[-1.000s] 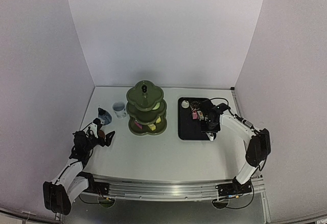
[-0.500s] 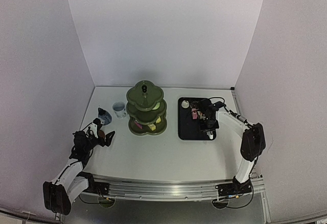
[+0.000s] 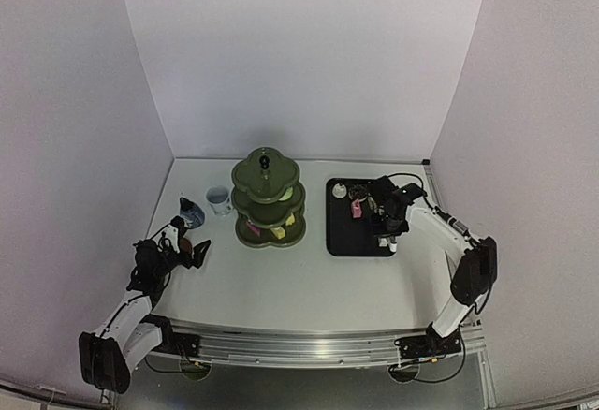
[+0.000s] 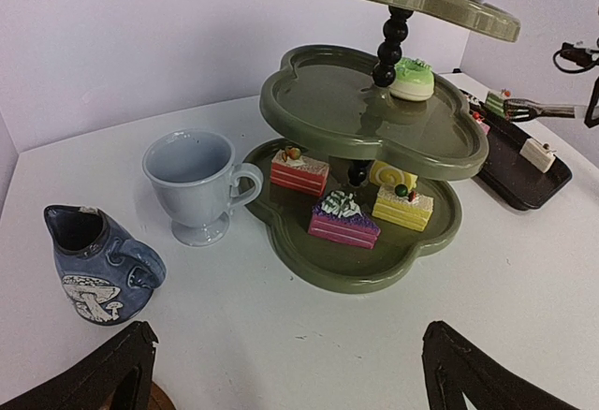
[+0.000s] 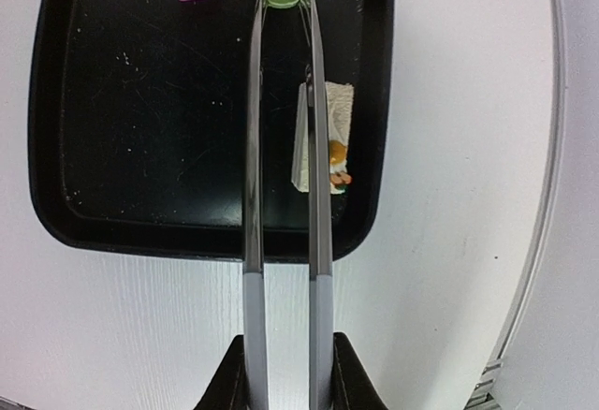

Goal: Serve the afternoon tea

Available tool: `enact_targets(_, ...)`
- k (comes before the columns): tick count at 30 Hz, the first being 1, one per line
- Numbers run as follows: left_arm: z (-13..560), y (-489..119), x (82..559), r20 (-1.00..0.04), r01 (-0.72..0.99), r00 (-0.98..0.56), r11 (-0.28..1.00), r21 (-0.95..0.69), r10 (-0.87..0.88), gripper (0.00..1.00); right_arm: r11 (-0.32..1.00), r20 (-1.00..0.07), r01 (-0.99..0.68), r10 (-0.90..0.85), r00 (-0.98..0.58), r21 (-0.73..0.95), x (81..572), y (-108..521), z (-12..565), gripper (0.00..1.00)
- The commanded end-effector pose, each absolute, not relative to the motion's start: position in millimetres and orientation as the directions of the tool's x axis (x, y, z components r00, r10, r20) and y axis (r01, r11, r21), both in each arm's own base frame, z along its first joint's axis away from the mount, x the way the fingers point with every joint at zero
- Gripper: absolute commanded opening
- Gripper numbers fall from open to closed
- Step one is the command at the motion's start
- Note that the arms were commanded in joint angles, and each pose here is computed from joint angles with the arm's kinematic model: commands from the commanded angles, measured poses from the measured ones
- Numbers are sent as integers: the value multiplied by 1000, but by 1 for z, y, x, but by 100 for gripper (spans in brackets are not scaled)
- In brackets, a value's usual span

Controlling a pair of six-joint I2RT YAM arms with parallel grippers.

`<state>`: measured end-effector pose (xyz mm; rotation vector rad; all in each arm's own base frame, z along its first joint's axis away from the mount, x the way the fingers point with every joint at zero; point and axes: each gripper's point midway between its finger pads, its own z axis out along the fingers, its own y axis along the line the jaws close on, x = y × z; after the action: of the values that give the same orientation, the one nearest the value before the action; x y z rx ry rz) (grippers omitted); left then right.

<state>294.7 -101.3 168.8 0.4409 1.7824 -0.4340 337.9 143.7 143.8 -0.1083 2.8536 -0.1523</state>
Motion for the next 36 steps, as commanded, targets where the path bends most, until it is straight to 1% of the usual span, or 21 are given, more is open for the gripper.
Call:
enact_targets(1, 194, -103, 300, -981, 512, -184, 858, -44, 59, 100, 993, -436, -47, -89, -896, -106, 321, 151, 219, 2)
enact_targets(5, 195, -104, 300, -981, 514, -185, 856, -52, 51, 100, 986, -461, -142, -169, -871, -92, 294, 185, 238, 1)
enact_targets(13, 201, -104, 301, -981, 512, -194, 856, -78, 27, 100, 916, -449, -401, -359, -818, -3, 229, 270, 248, 1)
enact_targets(17, 212, -105, 302, -976, 500, -214, 854, -146, -41, 100, 849, -436, -528, -463, -772, 33, 202, 312, 251, 1)
enact_targets(20, 222, -105, 300, -968, 493, -225, 845, -209, -108, 100, 803, -432, -594, -520, -737, 47, 192, 339, 252, 1)
enact_targets(24, 232, -106, 294, -946, 479, -249, 823, -305, -206, 100, 766, -438, -642, -568, -697, 28, 203, 368, 245, 1)
enact_targets(26, 237, -107, 287, -941, 489, -249, 809, -328, -231, 100, 751, -460, -660, -585, -668, 3, 214, 384, 242, 1)
enact_targets(31, 228, -90, 284, -940, 395, -251, 863, -316, -230, 100, 742, -535, -669, -581, -613, -41, 244, 419, 242, 1)
enact_targets(36, 216, -79, 283, -941, 330, -261, 896, -296, -215, 100, 791, -557, -610, -529, -640, -49, 277, 425, 236, 1)
